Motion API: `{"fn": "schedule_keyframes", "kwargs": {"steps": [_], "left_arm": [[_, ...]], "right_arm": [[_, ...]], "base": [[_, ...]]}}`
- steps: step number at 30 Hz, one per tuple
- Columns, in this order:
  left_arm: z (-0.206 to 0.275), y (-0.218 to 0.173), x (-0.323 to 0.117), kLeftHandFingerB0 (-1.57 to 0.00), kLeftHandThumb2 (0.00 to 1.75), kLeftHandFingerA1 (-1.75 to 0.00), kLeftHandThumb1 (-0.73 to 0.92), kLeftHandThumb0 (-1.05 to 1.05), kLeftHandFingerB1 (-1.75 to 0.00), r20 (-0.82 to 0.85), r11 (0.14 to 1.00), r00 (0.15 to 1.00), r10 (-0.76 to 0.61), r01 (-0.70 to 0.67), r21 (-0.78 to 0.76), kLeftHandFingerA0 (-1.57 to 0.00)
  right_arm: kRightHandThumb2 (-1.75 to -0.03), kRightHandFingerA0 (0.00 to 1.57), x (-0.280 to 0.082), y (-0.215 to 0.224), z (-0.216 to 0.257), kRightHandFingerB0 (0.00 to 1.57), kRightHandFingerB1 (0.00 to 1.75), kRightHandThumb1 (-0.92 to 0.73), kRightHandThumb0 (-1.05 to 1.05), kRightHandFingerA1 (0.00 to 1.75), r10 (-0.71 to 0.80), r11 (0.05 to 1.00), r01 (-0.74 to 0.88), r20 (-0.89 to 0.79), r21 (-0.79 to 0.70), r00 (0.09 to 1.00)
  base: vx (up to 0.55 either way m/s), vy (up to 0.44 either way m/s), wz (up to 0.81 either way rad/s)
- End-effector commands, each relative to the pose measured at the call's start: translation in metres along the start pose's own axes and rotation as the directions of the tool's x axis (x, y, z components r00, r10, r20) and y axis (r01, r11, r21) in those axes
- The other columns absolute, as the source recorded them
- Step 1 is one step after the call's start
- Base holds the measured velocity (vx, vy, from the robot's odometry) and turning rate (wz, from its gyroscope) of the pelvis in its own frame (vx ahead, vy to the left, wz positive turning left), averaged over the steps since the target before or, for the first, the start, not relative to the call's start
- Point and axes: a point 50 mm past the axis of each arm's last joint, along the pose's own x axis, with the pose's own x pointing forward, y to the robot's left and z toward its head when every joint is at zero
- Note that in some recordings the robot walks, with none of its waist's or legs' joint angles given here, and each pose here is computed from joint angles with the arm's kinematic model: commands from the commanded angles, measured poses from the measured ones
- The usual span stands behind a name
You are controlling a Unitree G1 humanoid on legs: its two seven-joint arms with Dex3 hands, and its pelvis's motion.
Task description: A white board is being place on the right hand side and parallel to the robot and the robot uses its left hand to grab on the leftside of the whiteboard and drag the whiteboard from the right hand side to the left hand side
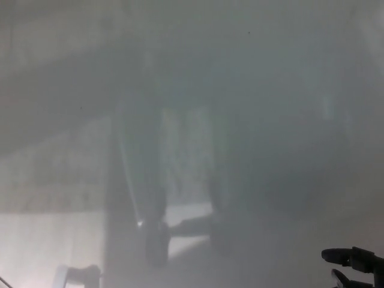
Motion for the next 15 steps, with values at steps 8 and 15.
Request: {"fn": "schedule_keyframes", "kwargs": {"steps": [8, 15], "left_arm": [[-0.053, 0.019, -0.031, 0.0, 0.81, -0.18, 0.44, -0.69, -0.13, -0.001, 0.963, 0.969, 0.248, -0.247, -0.108, 0.0], [-0.133, 0.009, -0.072, 0.0, 0.72, -0.01, 0.45, -0.64, -0.01, -0.16, 0.852, 0.877, 0.453, -0.478, -0.211, 0.0]], "right_arm": [[-0.6, 0.91, -0.006, 0.0, -0.011, 0.62, 0.44, -0.64, -0.47, 0.65, -0.014, 1.0, 0.015, -0.025, 0.011, 1.0], [-0.61, 0.91, -0.011, 0.003, -0.019, 0.61, 0.45, -0.63, -0.5, 0.64, -0.014, 1.0, 0.014, -0.034, 0.011, 0.999]], "base": [[0.0, 0.0, 0.0], [0.0, 0.0, 0.0]]}}
